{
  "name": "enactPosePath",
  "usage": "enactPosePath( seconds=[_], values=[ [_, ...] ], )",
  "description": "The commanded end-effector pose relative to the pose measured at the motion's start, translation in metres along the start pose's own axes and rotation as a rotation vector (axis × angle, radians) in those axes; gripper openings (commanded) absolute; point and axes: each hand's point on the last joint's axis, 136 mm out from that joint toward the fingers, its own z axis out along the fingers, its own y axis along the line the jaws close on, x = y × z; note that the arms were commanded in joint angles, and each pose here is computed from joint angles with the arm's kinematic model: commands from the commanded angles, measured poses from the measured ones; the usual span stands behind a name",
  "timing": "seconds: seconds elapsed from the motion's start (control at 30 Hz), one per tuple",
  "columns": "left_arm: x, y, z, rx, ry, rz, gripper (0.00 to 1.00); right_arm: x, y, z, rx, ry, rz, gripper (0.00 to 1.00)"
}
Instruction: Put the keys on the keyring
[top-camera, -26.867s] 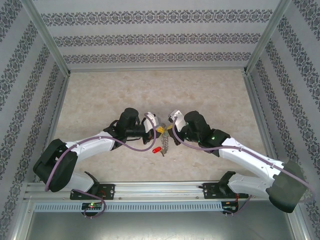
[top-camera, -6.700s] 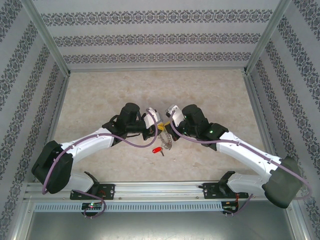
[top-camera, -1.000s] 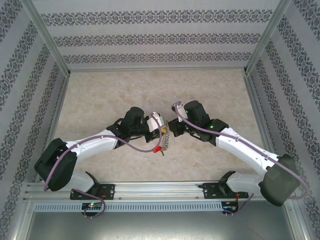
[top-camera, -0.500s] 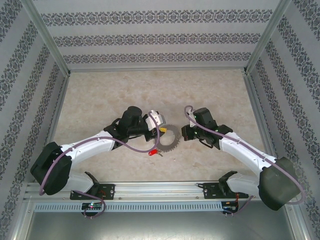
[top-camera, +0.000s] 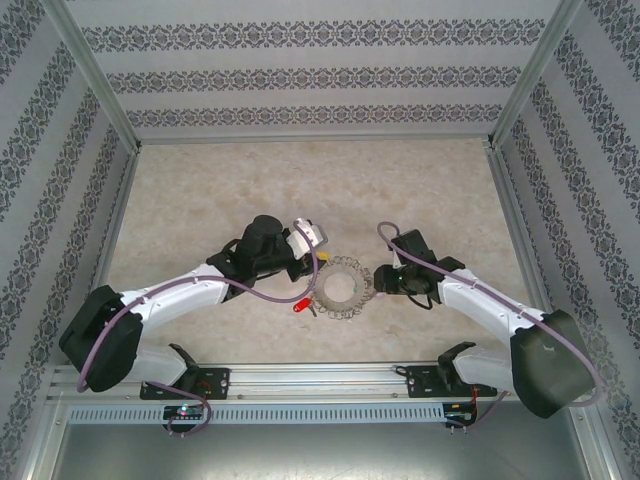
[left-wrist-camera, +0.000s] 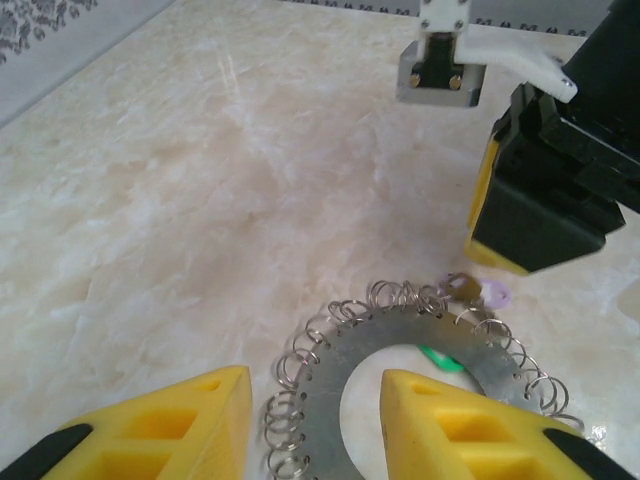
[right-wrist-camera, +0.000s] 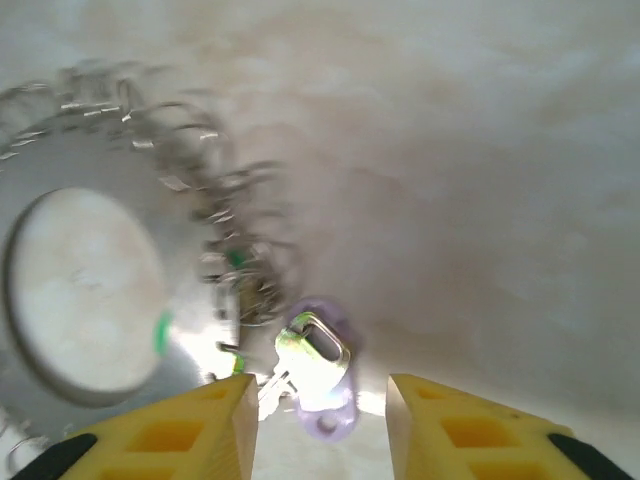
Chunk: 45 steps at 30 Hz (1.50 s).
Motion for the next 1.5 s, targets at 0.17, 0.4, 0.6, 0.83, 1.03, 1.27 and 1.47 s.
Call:
enactPosePath(
  seconds=[0.17,0.4,0.6,0.83,1.03,1.27,1.47],
  values=[
    [0.015,0.013,-0.001,-0.08,0.027,-0.333,0.49,-0.032,0.03,0.004,-0.219,-0.005,0.019,0.46],
    [0.063,0.006,0.011,-0.074,0.24,-0.67,0.48,-0.036,0.042,0.028,-0.252,0.127,-0.037,0.46],
    [0.087,-0.005,0.022,-0.035,0.332,-0.802,0.49,-0.026,0.045,0.045,-0.281,0.22,-0.053,0.47],
    [0.108,-0.006,0.041,-0.037,0.397,-0.839,0.46,-0.012,0.06,0.047,-0.376,0.281,-0.075,0.4],
    [0.124,-0.009,0.054,-0.027,0.46,-0.862,0.4,-0.003,0.064,0.051,-0.412,0.323,-0.063,0.33],
    [0.128,-0.006,0.059,-0.034,0.468,-0.861,0.35,-0.003,0.08,0.046,-0.521,0.327,-0.046,0.22],
    [0.121,0.005,0.051,-0.1,0.452,-0.838,0.36,-0.011,0.083,0.038,-0.539,0.301,-0.027,0.06]
  ],
)
